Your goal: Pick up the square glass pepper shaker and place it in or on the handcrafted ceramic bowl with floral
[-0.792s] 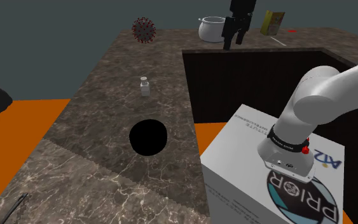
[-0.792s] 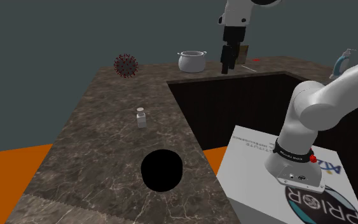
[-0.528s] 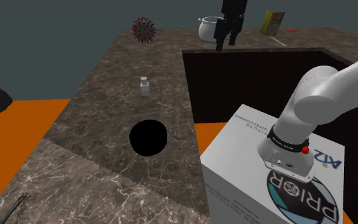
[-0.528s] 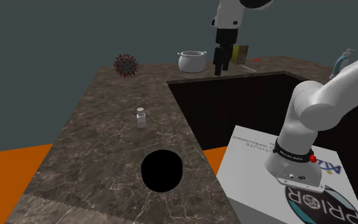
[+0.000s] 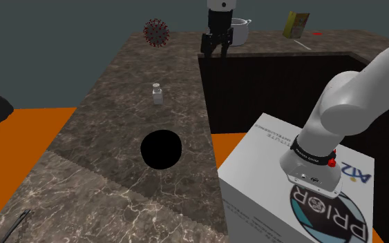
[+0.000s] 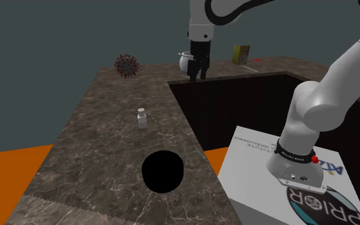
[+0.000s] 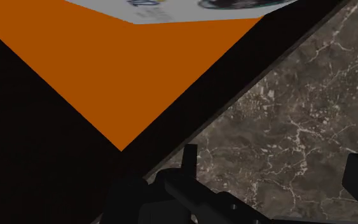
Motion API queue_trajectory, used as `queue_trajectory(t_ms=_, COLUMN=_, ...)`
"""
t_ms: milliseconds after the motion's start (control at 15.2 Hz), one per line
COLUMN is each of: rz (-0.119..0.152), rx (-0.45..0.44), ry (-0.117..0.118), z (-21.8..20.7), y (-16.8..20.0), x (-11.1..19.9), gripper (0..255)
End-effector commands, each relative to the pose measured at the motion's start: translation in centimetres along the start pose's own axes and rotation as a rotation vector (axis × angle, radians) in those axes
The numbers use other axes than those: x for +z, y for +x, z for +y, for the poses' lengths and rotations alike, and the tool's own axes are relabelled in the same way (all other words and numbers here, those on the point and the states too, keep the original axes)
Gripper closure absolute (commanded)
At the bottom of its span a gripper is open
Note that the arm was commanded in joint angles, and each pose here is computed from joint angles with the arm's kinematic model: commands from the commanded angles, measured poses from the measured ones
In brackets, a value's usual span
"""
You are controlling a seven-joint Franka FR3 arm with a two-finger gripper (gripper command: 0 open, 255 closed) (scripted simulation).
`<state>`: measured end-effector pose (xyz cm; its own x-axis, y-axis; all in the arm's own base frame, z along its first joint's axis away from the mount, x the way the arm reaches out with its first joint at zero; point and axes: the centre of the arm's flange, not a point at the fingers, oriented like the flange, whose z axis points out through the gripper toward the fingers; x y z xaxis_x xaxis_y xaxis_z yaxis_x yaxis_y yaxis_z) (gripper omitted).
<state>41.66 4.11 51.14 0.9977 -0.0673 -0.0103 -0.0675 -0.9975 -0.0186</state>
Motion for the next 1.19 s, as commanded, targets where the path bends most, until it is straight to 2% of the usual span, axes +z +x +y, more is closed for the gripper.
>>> queue_trajectory(t_ms=0, rz=0.0, rx=-0.001, ry=-0.003, z=-1.4, y=2.1, x=1.1, gripper=0)
queue_trajectory(t_ms=1122, rz=-0.009, rx=-0.011, ry=-0.037, z=-12.4, y=20.0, x=9.8, gripper=0)
